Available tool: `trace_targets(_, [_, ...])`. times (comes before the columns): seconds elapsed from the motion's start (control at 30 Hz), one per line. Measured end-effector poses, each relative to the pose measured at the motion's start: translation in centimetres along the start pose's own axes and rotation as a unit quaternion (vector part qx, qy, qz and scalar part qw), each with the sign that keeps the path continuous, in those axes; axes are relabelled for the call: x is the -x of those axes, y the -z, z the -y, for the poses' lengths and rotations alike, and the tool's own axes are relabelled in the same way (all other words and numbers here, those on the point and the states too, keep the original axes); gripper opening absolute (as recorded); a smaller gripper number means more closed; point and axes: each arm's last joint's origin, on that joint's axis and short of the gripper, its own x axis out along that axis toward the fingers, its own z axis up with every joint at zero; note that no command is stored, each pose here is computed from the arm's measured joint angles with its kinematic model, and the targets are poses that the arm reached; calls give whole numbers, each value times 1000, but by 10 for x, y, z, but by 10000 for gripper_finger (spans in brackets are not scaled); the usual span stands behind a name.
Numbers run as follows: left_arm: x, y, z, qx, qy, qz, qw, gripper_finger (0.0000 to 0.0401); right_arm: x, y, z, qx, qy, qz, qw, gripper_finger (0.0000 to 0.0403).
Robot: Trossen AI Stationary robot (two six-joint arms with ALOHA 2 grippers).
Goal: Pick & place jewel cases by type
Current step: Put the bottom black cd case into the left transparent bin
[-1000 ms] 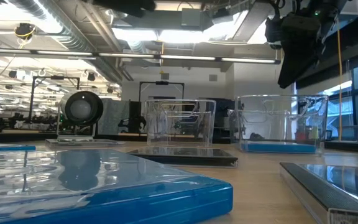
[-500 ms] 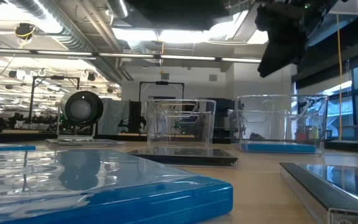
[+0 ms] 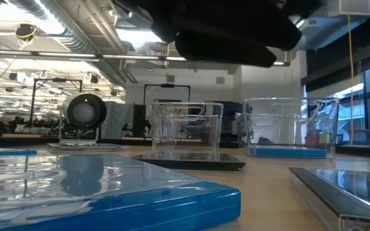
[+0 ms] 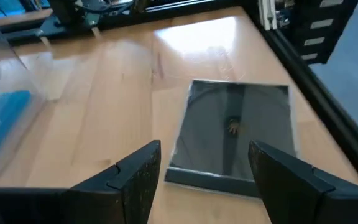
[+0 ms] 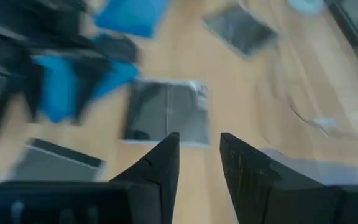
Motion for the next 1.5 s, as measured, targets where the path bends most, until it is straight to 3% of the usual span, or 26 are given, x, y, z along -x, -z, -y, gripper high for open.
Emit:
trace_targets(0.3, [-12,18,6,-1,13,-23,1000,239,-10,42,-64,65,-42,-45,996,120])
trace_targets(0.4, [-20,30,9,-8,31,-35,999,239,-24,59,-85,93,-51,-62,992,120])
trace_targets(0.57, [-27,33,11,-2,42,-19,999,239,-59,80,-115,114,-55,-77,989,120])
trace_targets(0.73, [-28,33,9,-1,39,-19,999,239,-91,103,-136,143,-95,-106,980,120])
trace_targets(0.97, [-28,33,9,0,39,-19,999,239,-110,118,-145,147,-108,-121,976,120])
trace_targets(1.5, [-32,32,-2,6,26,-20,999,239,-111,118,-145,132,-107,-121,978,120])
